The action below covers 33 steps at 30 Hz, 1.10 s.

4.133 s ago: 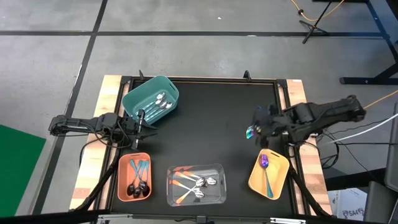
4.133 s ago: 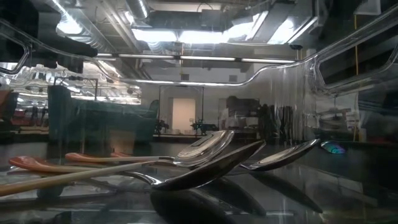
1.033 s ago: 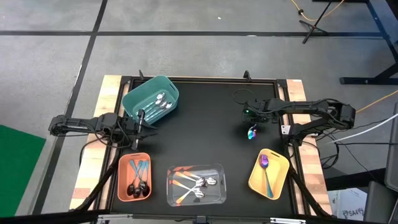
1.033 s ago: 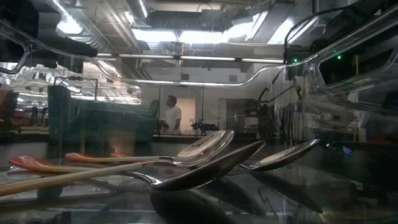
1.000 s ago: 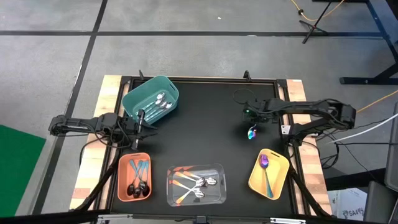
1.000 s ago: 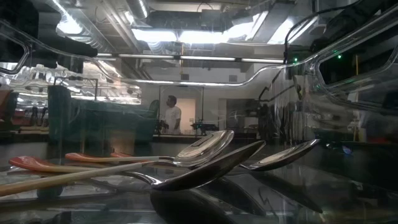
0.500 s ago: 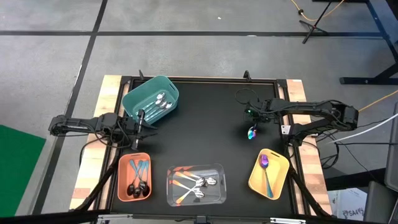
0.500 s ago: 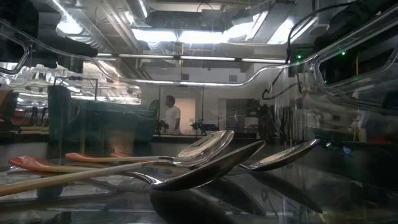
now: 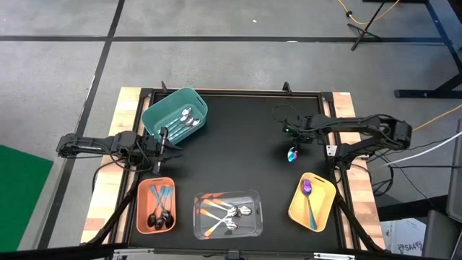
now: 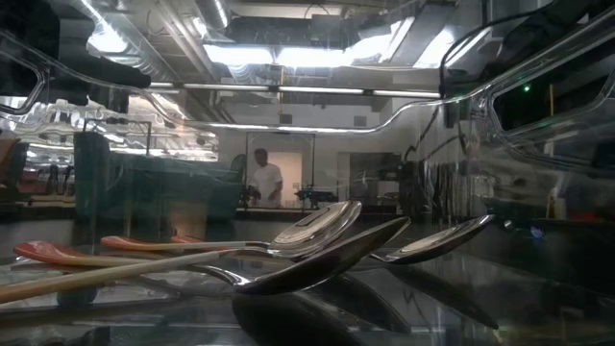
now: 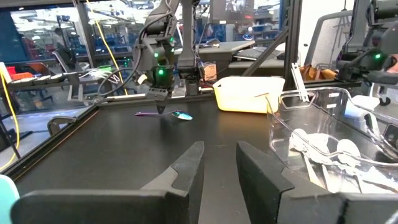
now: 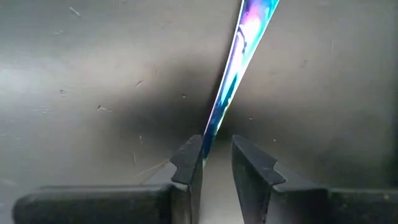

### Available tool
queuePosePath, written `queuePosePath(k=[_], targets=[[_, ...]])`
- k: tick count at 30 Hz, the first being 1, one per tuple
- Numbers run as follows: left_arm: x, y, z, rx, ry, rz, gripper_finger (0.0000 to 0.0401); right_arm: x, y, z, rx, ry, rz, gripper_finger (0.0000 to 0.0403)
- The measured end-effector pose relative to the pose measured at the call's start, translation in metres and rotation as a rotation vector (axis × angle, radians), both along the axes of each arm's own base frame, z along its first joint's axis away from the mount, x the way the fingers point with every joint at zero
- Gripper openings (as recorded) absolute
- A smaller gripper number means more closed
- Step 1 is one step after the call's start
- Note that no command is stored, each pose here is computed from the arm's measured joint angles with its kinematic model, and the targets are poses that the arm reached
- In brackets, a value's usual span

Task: Sort silverware by color (type)
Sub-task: Put the purple spoon into the yellow bin

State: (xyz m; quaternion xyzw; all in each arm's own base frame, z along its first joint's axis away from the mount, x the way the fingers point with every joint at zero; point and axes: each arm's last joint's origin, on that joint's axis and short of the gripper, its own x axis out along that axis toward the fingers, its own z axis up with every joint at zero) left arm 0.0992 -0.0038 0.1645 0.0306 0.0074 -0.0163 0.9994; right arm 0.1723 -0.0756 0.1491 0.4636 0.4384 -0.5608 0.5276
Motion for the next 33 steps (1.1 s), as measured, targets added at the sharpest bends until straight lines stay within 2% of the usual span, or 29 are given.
queuePosePath(k=[19,22,28,33], targets=[[0.0000,0.0000,0.0001,0.000,0.000,0.000,0.0089,0.0079,-0.0029,-0.0089,0.005,-0.011,0.025,0.0075],[0.0000,0.0000,0.0001,0.000,-0.001,0.000,0.0089,0.0079,-0.0029,-0.0090,0.004,-0.007,0.050,0.0063],[0.0000,0.0000,0.0000,0.000,0.000,0.000,0.0089,0.0082,-0.0033,-0.0087,-0.004,0.009,0.137,0.0009],[0.0000,0.0000,0.0001,0.000,0.000,0.000,0.0089,0.0082,-0.0034,-0.0087,-0.007,0.029,0.234,0.0009]])
